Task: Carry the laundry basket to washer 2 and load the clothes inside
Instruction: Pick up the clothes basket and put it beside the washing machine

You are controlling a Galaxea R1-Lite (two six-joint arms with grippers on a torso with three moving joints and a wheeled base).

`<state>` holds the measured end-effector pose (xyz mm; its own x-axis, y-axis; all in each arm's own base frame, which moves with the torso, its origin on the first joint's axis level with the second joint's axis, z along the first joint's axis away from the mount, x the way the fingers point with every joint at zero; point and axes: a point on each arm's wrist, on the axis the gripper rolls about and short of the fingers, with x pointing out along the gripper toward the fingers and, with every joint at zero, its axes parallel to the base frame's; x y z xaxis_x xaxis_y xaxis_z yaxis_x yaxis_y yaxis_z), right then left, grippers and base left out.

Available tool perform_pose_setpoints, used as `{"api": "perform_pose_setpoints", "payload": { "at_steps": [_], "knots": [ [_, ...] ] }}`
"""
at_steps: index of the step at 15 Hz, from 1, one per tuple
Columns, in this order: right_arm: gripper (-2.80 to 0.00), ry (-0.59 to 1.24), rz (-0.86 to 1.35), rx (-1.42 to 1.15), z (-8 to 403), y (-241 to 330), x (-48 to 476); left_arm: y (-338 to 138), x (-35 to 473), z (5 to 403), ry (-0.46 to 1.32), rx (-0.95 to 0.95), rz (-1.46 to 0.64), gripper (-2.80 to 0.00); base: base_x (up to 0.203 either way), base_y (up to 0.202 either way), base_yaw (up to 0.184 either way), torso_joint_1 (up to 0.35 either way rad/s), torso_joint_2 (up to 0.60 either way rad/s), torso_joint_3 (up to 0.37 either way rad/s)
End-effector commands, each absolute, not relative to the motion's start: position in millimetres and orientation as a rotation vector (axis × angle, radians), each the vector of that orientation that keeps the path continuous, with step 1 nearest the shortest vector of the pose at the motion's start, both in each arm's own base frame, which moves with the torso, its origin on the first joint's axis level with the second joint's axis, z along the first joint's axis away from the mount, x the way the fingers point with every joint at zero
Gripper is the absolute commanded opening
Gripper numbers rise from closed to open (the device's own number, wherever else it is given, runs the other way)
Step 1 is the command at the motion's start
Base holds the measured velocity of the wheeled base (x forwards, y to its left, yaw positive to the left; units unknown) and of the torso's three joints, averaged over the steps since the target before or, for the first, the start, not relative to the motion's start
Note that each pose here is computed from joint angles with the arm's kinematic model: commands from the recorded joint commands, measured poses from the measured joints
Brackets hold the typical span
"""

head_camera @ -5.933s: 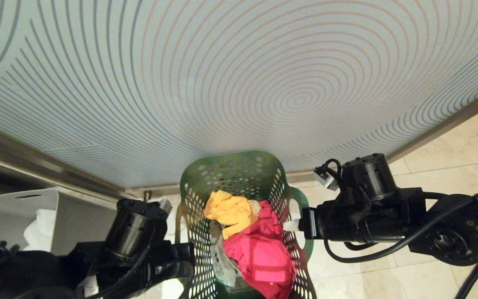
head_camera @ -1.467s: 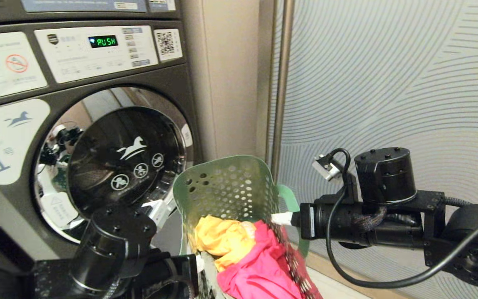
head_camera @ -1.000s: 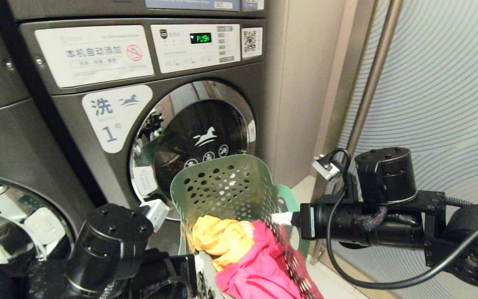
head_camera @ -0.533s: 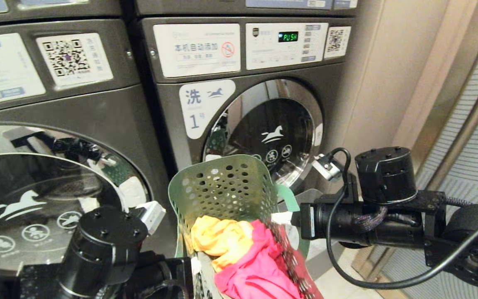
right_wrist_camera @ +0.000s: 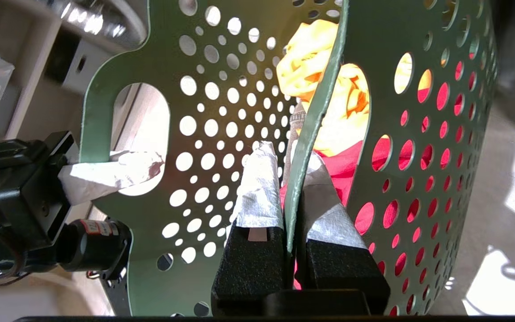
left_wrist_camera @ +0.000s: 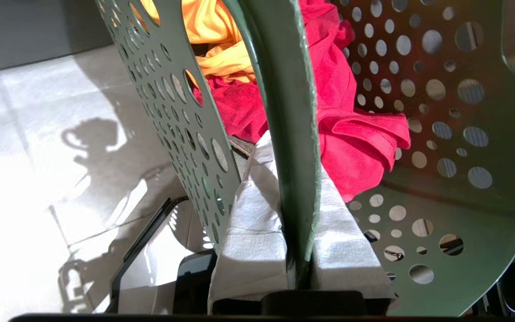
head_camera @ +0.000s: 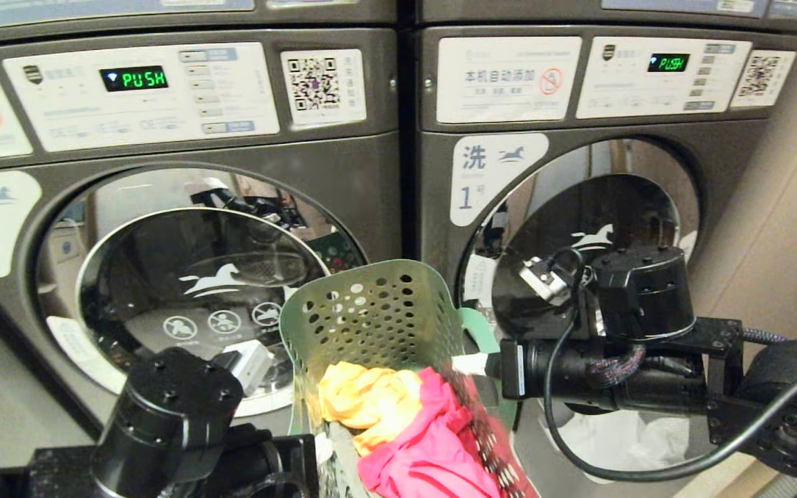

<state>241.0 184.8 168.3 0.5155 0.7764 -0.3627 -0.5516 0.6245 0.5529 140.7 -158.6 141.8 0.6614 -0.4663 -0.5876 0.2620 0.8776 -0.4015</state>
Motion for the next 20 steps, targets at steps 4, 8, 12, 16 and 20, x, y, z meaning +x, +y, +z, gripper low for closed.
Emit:
{"api": "perform_pose_setpoints", "payload": {
  "at_steps": [4,8,12,16,20],
  "knots": [
    [-2.8,0.607,0.833,0.403,169.8,185.4,241.6,-158.3,140.4,141.0,0.744,-0.297,-0.416,-2.8,0.0,-0.007,0.164,0.002,0.0,0.005],
    [-2.8,0.592,0.838,0.406,168.0,184.6,240.6,-157.8,140.1,140.0,0.746,-0.295,-0.414,-2.8,0.001,-0.002,0.04,0.003,0.0,0.001],
    [-2.8,0.579,0.842,0.408,166.0,183.2,238.6,-155.5,138.2,139.4,0.745,-0.293,-0.409,-2.8,0.0,0.0,0.0,0.0,0.0,0.0],
    [-2.8,0.577,0.842,0.408,165.6,181.9,236.9,-153.8,134.8,137.7,0.749,-0.285,-0.413,-2.8,-0.104,0.0,0.0,0.004,0.0,0.001],
    [-2.8,0.586,0.84,0.407,163.5,179.8,233.9,-154.3,134.8,137.1,0.751,-0.281,-0.413,-2.8,-0.195,0.0,0.003,-0.002,0.0,0.005]
  ]
}}
